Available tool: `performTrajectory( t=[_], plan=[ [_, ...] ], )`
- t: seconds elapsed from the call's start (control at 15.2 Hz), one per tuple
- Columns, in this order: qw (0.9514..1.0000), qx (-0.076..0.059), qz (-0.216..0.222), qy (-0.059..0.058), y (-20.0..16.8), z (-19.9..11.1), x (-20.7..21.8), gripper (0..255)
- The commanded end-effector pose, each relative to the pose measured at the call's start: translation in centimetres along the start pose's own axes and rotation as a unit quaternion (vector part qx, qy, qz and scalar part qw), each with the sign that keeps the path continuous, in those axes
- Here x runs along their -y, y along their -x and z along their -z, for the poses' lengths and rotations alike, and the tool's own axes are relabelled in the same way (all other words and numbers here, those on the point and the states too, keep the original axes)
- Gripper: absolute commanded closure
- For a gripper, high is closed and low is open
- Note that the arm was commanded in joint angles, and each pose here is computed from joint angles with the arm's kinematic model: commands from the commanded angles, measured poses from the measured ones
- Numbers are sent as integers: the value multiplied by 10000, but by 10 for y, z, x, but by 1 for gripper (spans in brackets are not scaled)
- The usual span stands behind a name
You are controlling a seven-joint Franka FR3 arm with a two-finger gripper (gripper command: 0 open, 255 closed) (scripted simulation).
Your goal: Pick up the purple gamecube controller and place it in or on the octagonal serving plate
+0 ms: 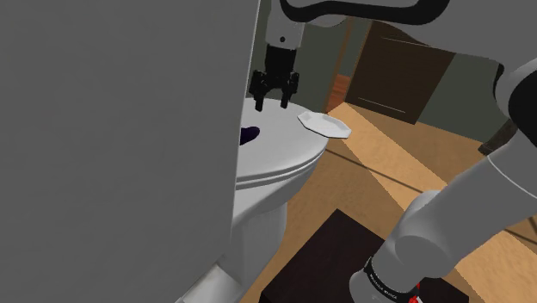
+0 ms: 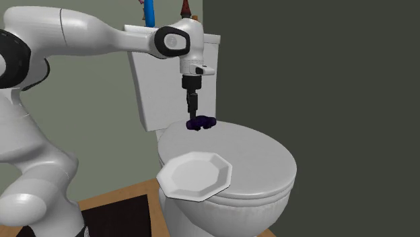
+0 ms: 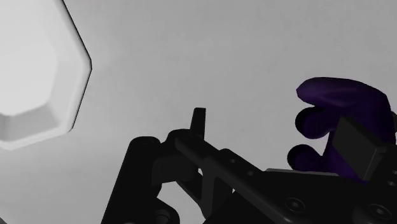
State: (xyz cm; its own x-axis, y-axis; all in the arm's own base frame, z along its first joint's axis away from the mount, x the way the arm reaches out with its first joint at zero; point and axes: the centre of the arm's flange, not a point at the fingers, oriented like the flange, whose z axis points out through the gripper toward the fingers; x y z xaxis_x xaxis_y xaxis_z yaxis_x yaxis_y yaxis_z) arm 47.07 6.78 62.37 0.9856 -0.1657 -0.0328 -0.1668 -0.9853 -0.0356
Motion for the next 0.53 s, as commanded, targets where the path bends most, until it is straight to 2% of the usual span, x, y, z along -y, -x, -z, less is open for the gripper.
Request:
performTrajectory(
  t=[0.0,0.13,0.46],
  plan=[
    [9999,18,-105,13,-25,6,7,0],
    [9998,34,-204,26,-50,13,15,0],
    [9998,34,-205,27,-50,-8,15,0]
  ],
)
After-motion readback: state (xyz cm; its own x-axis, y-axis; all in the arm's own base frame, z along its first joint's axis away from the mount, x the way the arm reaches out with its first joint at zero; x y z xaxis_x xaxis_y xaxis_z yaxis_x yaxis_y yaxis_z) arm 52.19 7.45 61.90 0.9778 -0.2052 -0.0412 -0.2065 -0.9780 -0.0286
